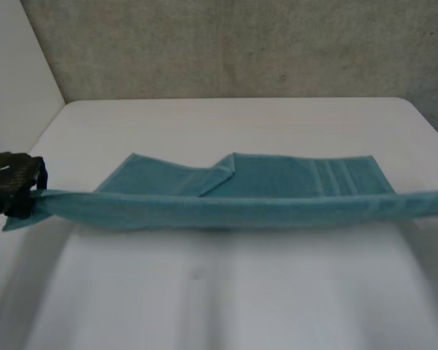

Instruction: Fold the laundry

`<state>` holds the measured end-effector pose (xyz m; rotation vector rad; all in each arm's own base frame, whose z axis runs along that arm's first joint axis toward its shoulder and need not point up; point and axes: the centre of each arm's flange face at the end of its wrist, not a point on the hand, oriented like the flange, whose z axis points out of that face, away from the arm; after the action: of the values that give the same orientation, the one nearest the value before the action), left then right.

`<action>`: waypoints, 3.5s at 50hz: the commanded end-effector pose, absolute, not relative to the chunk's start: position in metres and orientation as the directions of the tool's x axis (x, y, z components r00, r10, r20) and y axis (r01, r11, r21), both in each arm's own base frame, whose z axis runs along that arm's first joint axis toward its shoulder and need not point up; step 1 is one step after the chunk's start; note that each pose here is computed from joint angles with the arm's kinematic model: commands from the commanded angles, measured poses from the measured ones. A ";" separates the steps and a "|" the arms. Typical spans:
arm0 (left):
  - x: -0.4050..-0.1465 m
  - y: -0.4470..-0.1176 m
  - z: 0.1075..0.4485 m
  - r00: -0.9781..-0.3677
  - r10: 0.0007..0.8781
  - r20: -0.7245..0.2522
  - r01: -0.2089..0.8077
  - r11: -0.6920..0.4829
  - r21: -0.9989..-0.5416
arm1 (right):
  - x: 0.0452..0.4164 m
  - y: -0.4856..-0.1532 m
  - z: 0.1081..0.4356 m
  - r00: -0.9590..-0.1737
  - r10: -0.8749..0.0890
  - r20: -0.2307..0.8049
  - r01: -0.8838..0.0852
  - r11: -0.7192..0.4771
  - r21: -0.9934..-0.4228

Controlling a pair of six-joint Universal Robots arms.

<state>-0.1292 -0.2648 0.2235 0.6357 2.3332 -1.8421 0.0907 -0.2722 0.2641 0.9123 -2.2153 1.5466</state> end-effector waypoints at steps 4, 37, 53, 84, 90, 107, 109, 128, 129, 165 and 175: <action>-0.136 -0.253 0.227 -0.878 0.350 -0.326 0.406 0.184 -0.895 | 0.089 -0.265 0.254 -0.707 -0.403 0.581 -0.696 0.248 -0.674; -0.209 -0.384 0.451 -0.928 -0.005 -0.372 0.243 -0.765 -0.597 | 0.154 -0.371 0.469 -0.899 0.221 0.377 -0.432 -0.584 -0.688; -0.199 -0.388 0.290 -0.912 0.187 -0.366 0.273 -0.391 -0.879 | 0.162 -0.356 0.326 -0.884 -0.075 0.461 -0.419 -0.306 -0.855; -0.137 -0.248 0.233 -0.932 0.234 -0.279 0.318 0.154 -0.935 | 0.094 -0.269 0.289 -0.806 -0.264 0.530 -0.573 0.123 -0.810; -0.137 -0.233 0.243 -0.916 0.313 -0.251 0.314 0.168 -0.934 | 0.087 -0.257 0.285 -0.761 -0.334 0.556 -0.632 0.186 -0.752; -0.150 -0.294 0.193 -0.848 0.453 -0.275 0.385 0.170 -0.907 | 0.090 -0.307 0.225 -0.798 -0.379 0.469 -0.565 0.197 -0.802; -0.152 -0.303 0.189 -0.845 0.454 -0.283 0.394 0.169 -0.903 | 0.094 -0.313 0.221 -0.797 -0.375 0.474 -0.567 0.193 -0.801; -0.195 -0.404 0.143 -0.836 0.389 -0.386 0.443 0.065 -0.894 | 0.132 -0.403 0.181 -0.808 -0.201 0.554 -0.575 0.062 -0.816; -0.199 -0.407 0.140 -0.832 0.395 -0.389 0.445 0.056 -0.894 | 0.134 -0.409 0.177 -0.809 -0.187 0.558 -0.575 0.054 -0.816; -0.218 -0.360 0.180 -0.830 0.376 -0.413 0.419 -0.070 -0.905 | 0.159 -0.368 0.211 -0.842 -0.232 0.487 -0.508 0.036 -0.861; -0.208 -0.306 0.195 -0.857 0.386 -0.340 0.359 -0.024 -0.933 | 0.123 -0.333 0.185 -0.860 -0.325 0.394 -0.479 0.246 -0.843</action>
<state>-0.2149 -0.3401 0.1881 0.8991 2.1324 -2.0868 0.1456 -0.3532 0.2046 0.7778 -2.2038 1.8124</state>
